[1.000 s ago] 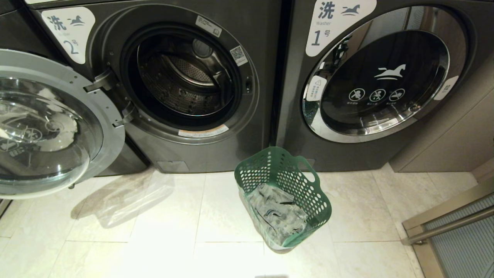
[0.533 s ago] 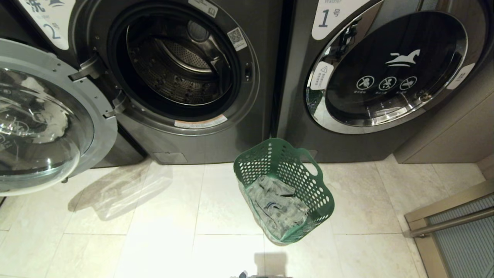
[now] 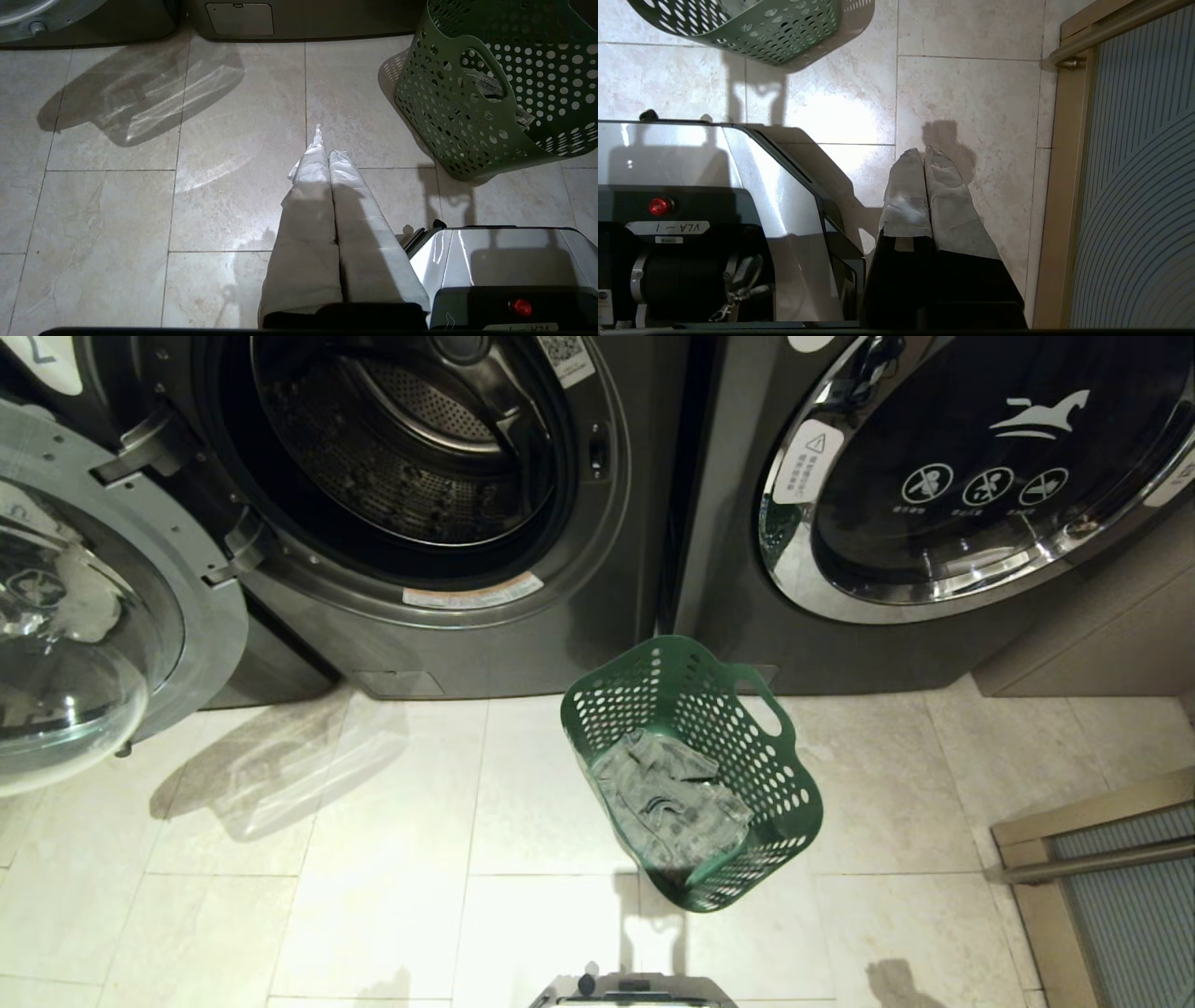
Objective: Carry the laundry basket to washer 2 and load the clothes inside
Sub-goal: Place the clothes into the washing machine
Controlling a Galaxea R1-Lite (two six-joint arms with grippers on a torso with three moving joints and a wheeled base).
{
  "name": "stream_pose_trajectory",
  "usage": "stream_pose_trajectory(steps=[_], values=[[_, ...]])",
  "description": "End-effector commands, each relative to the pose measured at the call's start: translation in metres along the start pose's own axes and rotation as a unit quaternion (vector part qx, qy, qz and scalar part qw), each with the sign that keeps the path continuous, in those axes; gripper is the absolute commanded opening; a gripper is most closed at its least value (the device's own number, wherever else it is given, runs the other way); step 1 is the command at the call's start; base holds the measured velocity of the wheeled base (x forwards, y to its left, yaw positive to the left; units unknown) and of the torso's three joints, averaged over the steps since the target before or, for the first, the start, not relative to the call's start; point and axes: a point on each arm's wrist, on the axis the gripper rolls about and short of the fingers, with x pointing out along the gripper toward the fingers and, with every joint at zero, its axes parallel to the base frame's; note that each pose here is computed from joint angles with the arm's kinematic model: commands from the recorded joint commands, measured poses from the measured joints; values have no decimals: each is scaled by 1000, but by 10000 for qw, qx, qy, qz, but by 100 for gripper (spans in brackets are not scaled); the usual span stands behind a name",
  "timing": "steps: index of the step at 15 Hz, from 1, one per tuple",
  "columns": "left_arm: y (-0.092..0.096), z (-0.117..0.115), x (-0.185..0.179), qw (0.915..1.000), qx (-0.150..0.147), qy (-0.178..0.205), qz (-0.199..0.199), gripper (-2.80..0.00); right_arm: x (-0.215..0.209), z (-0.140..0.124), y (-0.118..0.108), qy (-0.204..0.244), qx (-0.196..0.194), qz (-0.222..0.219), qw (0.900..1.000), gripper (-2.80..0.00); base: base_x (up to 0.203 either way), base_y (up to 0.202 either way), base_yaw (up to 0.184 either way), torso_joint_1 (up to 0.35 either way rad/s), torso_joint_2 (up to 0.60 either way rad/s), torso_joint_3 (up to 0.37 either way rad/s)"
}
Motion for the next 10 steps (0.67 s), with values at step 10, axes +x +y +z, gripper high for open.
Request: stream_pose_trajectory(steps=[10], values=[[0,-1,0,10000,1,1,3,-280,0,0,0,2,-24,3,10000,-280,0,0,0,4,2,-194]])
